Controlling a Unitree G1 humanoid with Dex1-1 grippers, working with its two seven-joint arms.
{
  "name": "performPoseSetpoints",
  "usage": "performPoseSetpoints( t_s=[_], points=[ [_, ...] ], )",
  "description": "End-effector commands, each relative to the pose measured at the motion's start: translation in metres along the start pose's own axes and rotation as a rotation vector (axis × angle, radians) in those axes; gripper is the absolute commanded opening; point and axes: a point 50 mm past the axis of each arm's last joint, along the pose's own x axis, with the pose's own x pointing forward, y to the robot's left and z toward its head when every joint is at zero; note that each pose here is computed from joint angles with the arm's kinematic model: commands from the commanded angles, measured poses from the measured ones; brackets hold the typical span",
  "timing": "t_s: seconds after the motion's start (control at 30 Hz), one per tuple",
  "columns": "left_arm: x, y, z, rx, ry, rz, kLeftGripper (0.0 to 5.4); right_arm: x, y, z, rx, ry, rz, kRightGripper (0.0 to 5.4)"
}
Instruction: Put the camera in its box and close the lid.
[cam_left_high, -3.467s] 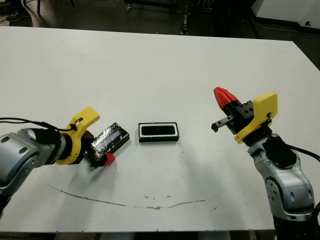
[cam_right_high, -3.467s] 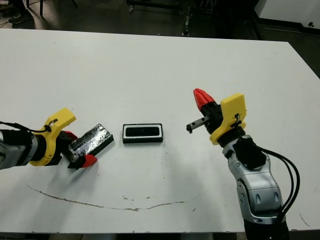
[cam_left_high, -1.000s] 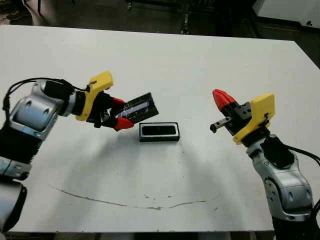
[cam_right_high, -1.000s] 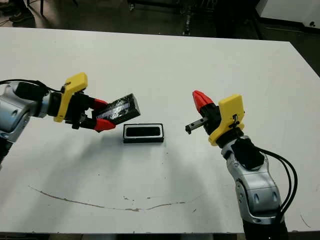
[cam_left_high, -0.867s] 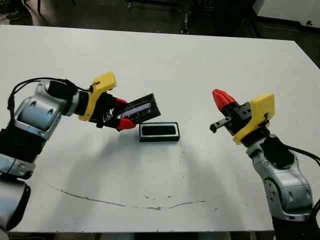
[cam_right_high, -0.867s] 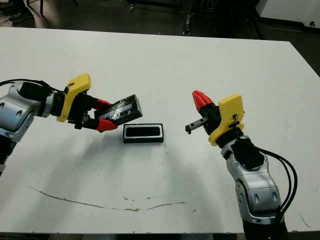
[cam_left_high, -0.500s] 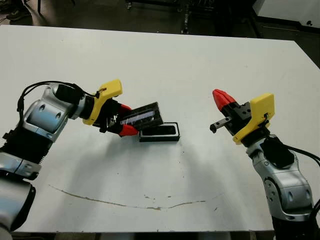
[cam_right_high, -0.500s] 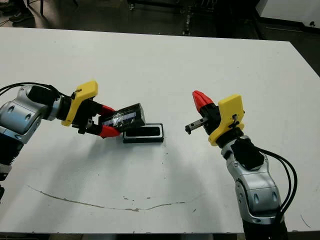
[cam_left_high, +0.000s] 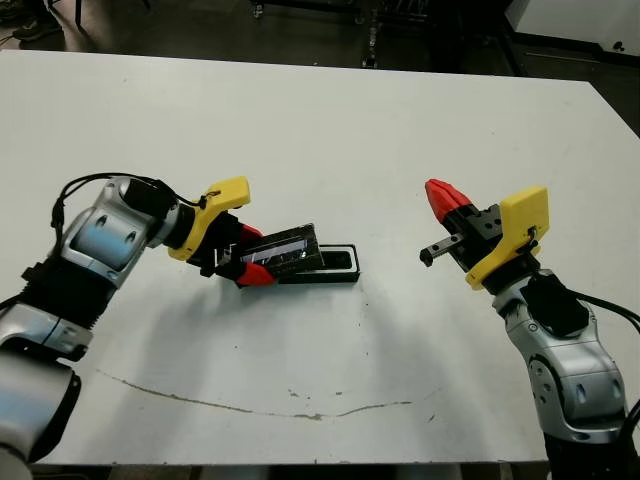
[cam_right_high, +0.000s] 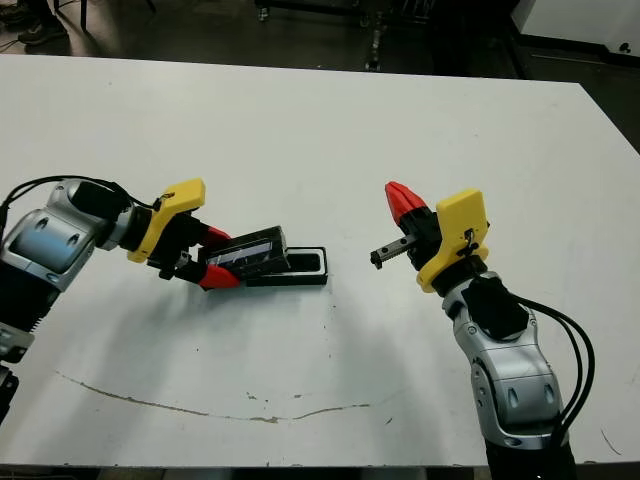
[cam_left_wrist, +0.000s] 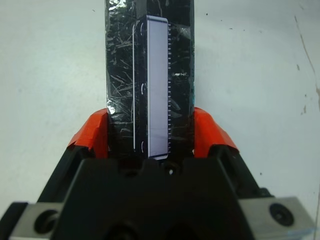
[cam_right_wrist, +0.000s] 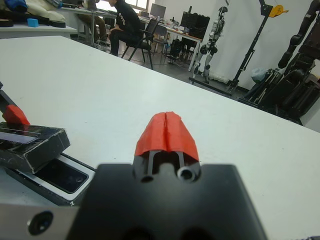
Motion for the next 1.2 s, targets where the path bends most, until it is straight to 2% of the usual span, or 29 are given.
performPoseSetpoints(
  t_s=[0.03, 0.2, 0.3, 0.57, 0.7, 0.9, 1.07, 1.2],
  points=[
    [0.003, 0.002, 0.001, 0.014, 0.013, 0.008, 3.16, -0.002, -0.001, -0.003, -0.001, 0.02, -0.004, 0.0],
    [0.006, 0.003, 0.002, -0.016, 0.011, 0.0, 3.16, -0.001, -0.002, -0.003, 0.004, 0.013, 0.006, 0.0],
    [0.008, 0.002, 0.003, 0.007, 0.008, -0.006, 3.16, -0.001, -0.002, -0.003, 0.004, 0.013, 0.008, 0.0],
    [0.016, -0.001, 0.005, 0.0, -0.007, -0.047, 3.16, -0.001, -0.002, -0.003, 0.002, 0.013, 0.004, 0.0],
    [0.022, -0.002, 0.006, 0.034, -0.024, -0.073, 3.16, -0.002, -0.002, -0.004, 0.005, 0.013, 0.004, 0.0],
    [0.028, -0.003, 0.006, -0.01, -0.003, -0.103, 3.16, -0.003, -0.003, -0.003, 0.005, 0.019, -0.004, 0.0],
    [0.033, -0.006, 0.009, -0.014, 0.001, -0.118, 3.16, -0.003, -0.003, -0.003, 0.005, 0.018, 0.0, 0.0],
    [0.035, -0.008, 0.01, 0.023, -0.03, -0.124, 3.16, -0.004, -0.003, -0.003, 0.005, 0.018, 0.0, 0.0]
  ],
)
